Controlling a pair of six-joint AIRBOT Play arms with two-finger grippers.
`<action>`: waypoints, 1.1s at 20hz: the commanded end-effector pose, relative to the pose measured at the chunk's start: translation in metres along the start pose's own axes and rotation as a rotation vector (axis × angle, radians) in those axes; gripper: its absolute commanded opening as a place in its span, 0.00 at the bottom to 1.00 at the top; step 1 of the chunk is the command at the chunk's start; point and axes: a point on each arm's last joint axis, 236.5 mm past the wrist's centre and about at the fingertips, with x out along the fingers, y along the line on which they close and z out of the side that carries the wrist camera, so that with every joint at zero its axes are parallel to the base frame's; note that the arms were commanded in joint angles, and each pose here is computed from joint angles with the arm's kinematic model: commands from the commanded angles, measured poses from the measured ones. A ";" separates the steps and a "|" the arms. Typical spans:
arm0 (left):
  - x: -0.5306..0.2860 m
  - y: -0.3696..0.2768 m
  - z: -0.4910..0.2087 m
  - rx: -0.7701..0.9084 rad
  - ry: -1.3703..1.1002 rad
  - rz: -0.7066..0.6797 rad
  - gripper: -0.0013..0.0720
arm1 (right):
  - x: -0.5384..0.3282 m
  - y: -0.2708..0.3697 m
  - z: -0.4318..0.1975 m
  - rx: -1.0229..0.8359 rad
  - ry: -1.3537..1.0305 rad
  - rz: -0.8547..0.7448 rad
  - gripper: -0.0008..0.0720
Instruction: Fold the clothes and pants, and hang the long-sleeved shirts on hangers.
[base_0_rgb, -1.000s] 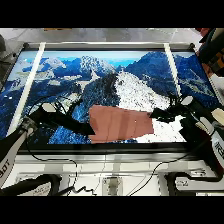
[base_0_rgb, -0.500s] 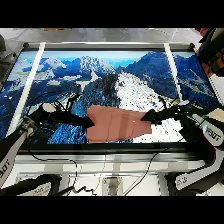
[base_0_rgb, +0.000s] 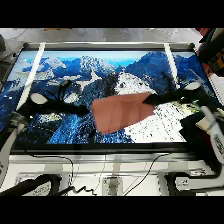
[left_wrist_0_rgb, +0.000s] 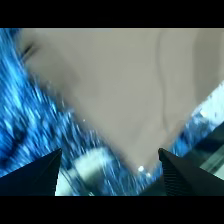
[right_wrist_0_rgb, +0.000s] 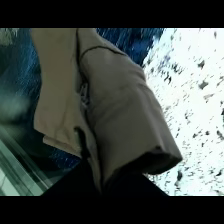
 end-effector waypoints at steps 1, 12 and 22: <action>-0.060 -0.014 0.044 0.111 -0.119 0.054 0.97 | -0.117 0.008 0.033 -0.085 -0.163 -0.283 0.04; -0.177 -0.078 0.078 0.295 -0.426 0.166 0.97 | -0.428 -0.012 -0.143 0.719 -0.520 -1.209 0.04; -0.180 -0.080 0.078 0.300 -0.434 0.168 0.97 | -0.523 0.002 -0.241 1.083 -0.767 -1.536 0.93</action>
